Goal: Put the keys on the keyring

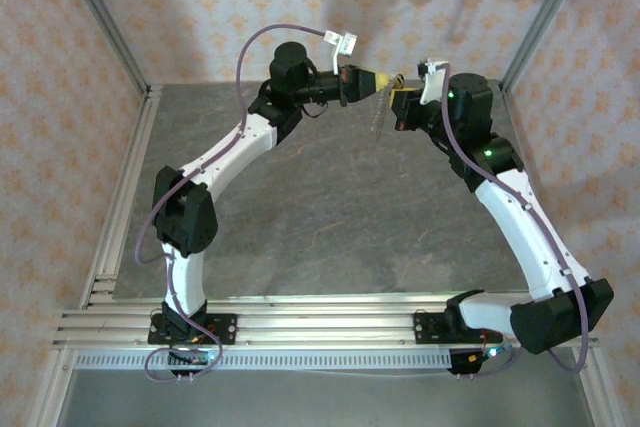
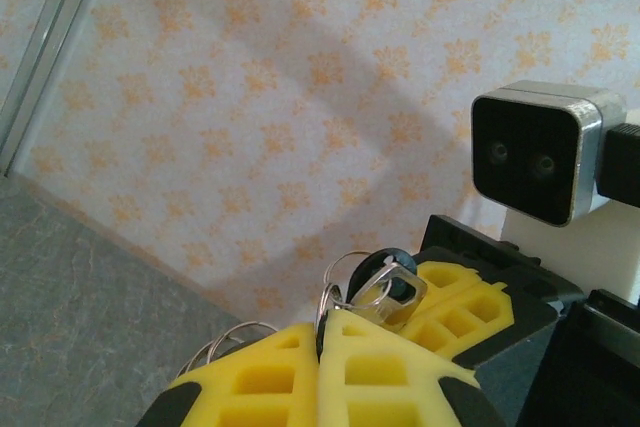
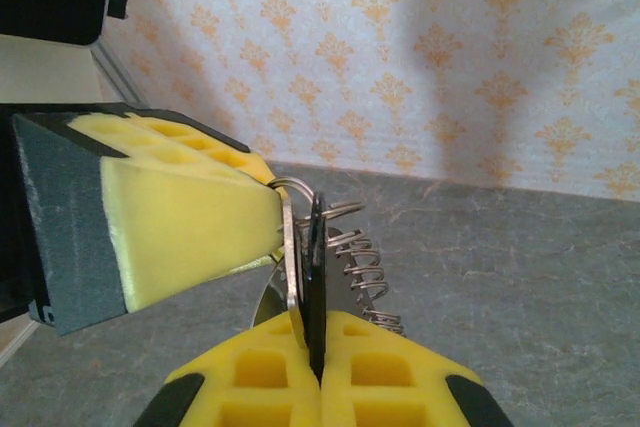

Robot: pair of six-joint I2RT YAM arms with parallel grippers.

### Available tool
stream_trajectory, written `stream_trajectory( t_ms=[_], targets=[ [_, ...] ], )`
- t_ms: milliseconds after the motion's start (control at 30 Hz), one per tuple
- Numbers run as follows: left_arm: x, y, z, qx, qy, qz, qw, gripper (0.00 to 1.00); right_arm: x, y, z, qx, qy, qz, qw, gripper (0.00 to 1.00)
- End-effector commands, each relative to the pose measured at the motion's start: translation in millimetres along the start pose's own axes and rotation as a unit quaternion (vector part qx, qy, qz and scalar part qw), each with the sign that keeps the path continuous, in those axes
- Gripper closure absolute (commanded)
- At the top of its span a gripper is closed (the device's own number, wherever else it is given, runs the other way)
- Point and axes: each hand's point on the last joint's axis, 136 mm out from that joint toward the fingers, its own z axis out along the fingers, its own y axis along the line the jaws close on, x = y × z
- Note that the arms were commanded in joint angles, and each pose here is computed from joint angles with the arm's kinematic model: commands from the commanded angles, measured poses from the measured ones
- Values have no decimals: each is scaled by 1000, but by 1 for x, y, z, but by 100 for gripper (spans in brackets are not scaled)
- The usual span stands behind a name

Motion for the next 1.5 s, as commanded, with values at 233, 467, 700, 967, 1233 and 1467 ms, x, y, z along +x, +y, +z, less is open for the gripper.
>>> stream_trajectory(
  t_ms=[233,467,700,967,1233,1467],
  targets=[
    [-31,-47,-14,26,-23,58,998,100,-3,3,8,-11,6,-2,1000,100],
    [-30,-47,-14,25,-23,57,998,100,-4,-19,-5,21,-8,14,1000,100],
    [-31,-47,-13,27,-25,56,998,100,-6,-21,-9,11,-13,29,999,100],
    [-31,-46,-13,28,-24,54,998,100,-16,2,-2,-24,-10,19,999,100],
    [-30,-48,-11,29,-23,55,998,100,-14,14,9,-39,6,8,999,100],
    [-31,-39,-12,8,-27,44,999,100,-14,-1,8,-8,4,11,1000,100]
  ],
)
